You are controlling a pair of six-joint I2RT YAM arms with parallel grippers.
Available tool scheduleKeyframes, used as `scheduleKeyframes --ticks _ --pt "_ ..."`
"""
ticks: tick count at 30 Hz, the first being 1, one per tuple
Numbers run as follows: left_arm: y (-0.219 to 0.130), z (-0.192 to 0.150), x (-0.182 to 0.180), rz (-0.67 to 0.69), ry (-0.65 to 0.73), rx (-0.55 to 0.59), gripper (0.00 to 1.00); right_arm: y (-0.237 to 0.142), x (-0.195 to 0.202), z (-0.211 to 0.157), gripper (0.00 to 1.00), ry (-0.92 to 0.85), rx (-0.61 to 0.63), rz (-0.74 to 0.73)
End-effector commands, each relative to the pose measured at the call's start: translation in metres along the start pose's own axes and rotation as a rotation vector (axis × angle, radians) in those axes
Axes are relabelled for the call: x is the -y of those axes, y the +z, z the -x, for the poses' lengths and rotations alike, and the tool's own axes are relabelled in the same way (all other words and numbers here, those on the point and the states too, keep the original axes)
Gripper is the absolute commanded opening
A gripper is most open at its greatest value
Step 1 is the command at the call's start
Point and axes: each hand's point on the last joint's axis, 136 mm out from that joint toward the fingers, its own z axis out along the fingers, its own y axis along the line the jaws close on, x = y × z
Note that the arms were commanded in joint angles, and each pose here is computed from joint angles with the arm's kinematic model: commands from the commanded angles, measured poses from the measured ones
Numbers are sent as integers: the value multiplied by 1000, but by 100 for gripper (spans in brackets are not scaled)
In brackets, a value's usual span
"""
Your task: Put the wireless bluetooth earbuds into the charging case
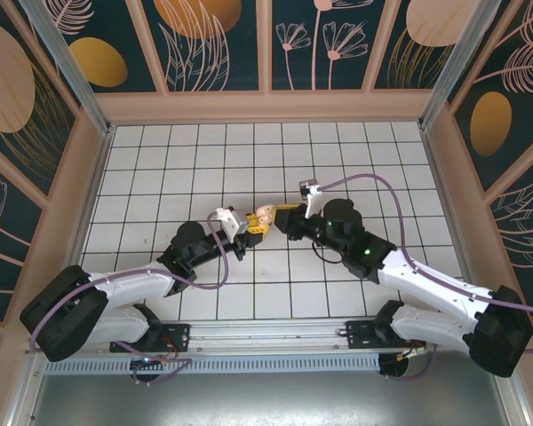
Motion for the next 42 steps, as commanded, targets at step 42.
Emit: scheduleKeyframes --ticks 42 --pt "0 45 -6 39 41 129 6 6 -21 -16 27 -190 -94 -73"
